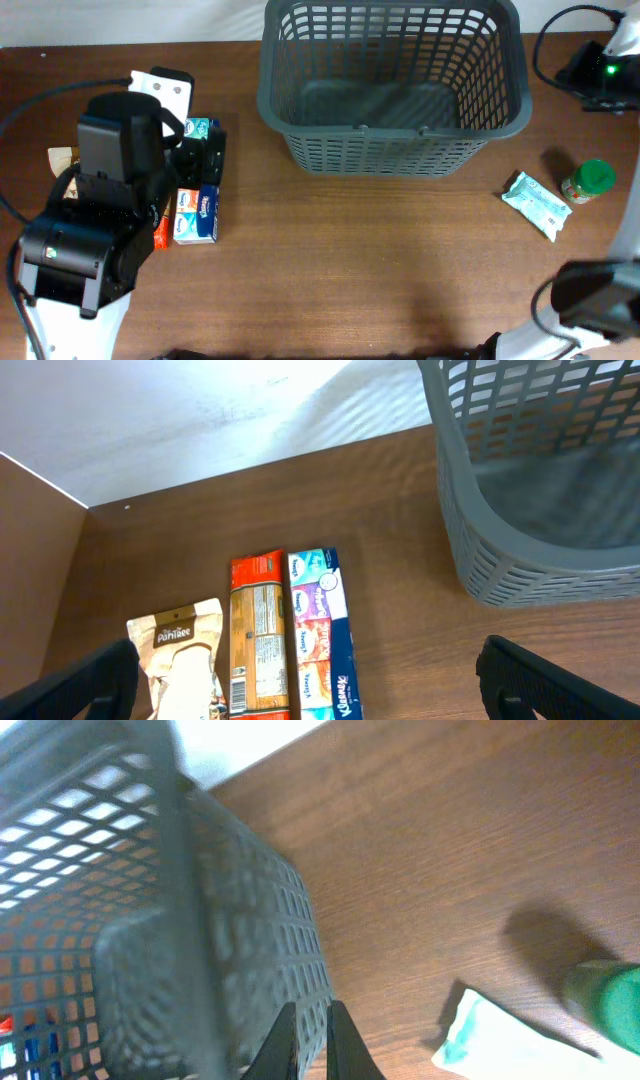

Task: Pack container
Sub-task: 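Release the basket and move the left gripper over the Kleenex box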

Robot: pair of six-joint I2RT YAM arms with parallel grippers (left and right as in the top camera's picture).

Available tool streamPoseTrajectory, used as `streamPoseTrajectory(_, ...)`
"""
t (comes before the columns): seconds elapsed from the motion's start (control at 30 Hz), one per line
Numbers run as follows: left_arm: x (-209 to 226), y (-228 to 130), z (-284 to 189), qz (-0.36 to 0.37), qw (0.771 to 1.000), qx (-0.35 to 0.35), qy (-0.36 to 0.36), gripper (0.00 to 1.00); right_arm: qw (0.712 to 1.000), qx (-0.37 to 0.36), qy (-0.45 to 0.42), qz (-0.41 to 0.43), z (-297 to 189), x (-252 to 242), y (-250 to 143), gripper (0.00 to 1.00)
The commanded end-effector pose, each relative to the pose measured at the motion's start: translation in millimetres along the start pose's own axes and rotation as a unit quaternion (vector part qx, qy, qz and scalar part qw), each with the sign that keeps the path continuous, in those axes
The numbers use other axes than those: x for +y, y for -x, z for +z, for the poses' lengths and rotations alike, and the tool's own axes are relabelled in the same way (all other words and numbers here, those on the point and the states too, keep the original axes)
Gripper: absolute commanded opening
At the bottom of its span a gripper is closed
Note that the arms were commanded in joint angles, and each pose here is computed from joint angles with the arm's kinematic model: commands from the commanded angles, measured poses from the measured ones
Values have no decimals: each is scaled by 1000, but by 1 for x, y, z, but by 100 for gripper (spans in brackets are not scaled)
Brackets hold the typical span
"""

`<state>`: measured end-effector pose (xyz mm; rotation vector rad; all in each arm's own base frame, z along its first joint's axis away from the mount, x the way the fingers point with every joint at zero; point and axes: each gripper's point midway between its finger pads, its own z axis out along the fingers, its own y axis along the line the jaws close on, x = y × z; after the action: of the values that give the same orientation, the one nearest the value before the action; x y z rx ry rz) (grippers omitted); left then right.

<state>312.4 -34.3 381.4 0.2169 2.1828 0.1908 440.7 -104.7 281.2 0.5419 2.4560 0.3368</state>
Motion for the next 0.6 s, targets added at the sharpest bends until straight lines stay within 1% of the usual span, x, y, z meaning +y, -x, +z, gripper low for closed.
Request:
streamPoseTrajectory(0.0,2,-1,4,3,1000,8,6,100,999,26,29,14,27,2,-1,4)
streamPoseTrajectory(0.2,-2,-12,14,11,999,41,2,100,996,35,75,16,52,10,3,4)
streamPoseTrajectory(0.57,-12,-32,46,29,994,107,-4,100,993,50,105,-21,63,51,-9,4)
